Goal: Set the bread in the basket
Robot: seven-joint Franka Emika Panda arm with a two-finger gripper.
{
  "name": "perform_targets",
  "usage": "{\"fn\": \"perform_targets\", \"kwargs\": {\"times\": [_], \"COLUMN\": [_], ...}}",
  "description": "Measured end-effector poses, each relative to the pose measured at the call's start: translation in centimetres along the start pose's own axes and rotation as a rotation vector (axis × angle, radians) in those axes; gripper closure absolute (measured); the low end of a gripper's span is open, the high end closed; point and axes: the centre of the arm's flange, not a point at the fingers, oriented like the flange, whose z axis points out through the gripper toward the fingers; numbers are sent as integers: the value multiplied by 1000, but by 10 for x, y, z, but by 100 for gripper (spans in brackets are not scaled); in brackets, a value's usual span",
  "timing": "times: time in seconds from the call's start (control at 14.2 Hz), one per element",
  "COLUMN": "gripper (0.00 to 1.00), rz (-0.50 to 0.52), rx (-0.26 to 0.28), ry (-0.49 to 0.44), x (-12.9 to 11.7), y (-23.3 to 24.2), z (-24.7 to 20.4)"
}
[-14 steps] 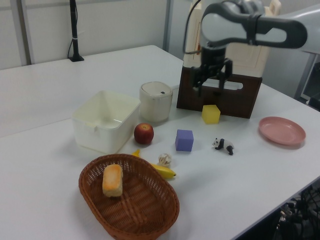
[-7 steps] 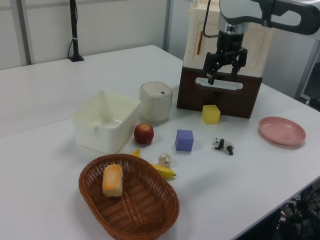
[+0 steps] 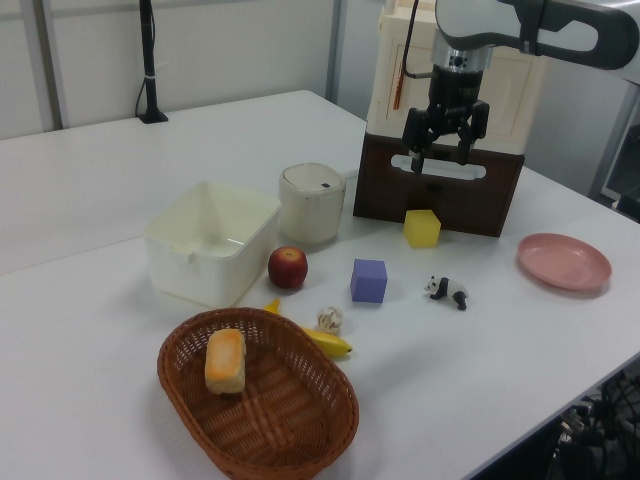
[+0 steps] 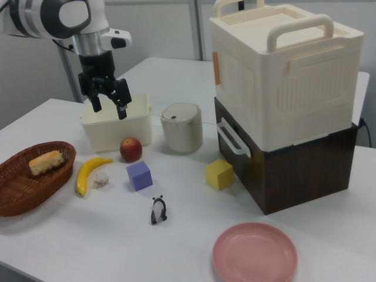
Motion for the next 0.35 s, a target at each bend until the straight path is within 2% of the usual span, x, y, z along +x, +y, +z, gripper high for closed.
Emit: {"fn": "perform_targets", "kwargs": {"times": [0.35], "gripper": [0], "rz": [2], "rx": [0], "ry": [1], "x": [0], "y": [1], "z": [0]}}
